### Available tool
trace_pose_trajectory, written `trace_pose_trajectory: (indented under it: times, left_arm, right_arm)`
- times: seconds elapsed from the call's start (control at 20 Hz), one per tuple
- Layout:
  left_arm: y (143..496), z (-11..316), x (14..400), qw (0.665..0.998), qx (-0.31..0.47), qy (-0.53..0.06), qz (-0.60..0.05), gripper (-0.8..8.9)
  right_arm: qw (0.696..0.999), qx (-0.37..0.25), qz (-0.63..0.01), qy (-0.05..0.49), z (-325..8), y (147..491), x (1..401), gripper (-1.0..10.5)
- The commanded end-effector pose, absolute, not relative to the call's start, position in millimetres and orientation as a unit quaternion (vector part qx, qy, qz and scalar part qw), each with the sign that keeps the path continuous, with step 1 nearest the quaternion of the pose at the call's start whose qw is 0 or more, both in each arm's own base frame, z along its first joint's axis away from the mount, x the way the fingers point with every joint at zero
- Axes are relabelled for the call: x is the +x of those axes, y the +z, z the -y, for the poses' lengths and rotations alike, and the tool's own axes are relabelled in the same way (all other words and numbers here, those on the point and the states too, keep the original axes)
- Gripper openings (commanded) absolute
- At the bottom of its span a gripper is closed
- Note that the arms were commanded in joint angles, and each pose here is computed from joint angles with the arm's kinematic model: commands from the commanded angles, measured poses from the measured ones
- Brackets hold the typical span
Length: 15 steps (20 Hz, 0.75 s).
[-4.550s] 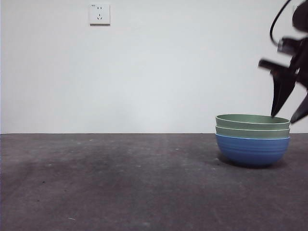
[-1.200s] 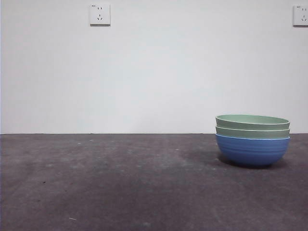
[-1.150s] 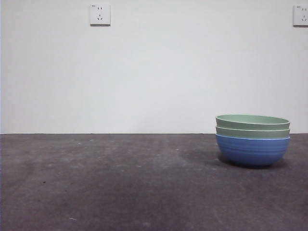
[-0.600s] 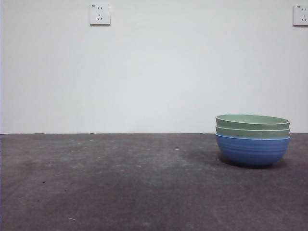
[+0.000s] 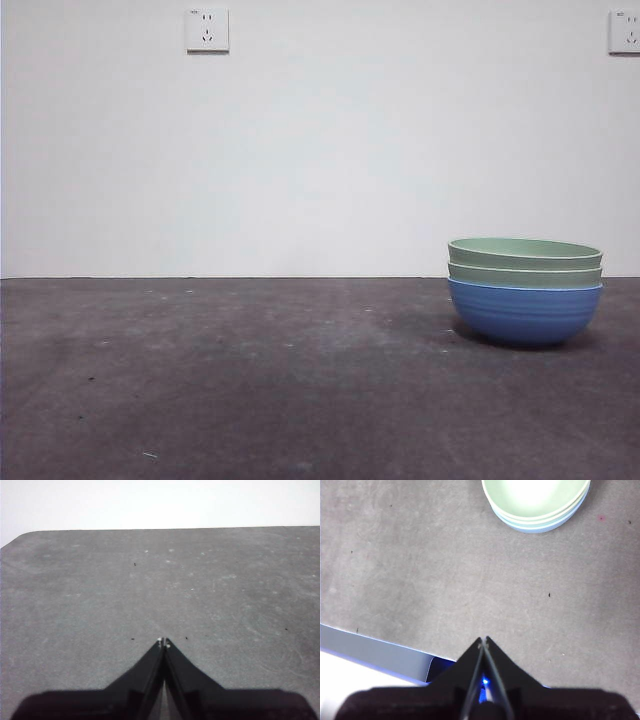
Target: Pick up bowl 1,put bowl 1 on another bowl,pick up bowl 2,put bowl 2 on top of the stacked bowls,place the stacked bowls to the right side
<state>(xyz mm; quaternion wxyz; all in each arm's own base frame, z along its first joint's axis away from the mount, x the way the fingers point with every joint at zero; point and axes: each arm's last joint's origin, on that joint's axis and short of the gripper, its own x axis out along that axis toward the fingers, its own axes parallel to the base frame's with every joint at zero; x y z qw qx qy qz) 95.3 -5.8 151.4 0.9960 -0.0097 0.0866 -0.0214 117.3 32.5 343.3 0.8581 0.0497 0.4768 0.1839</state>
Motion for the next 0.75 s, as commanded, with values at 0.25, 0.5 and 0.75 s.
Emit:
trace_pose_trajectory:
  times: [0.25, 0.5, 0.75]
  left_arm:
    - [147.0, 5.5, 95.8, 0.996, -0.013, -0.019, -0.091, -0.03]
    - [147.0, 5.5, 95.8, 0.996, -0.013, -0.019, -0.091, -0.04]
    - [147.0, 5.5, 95.8, 0.996, -0.013, -0.019, -0.091, -0.04]
  right_arm:
    - [0.930, 0.014, -0.334, 0.154, -22.0, 358.8, 109.8, 0.0]
    - [0.980, 0.033, -0.158, 0.116, -11.5, 330.1, 94.1, 0.0]
    - [0.990, 0.060, -0.075, 0.108, -10.0, 240.0, 97.9, 0.0]
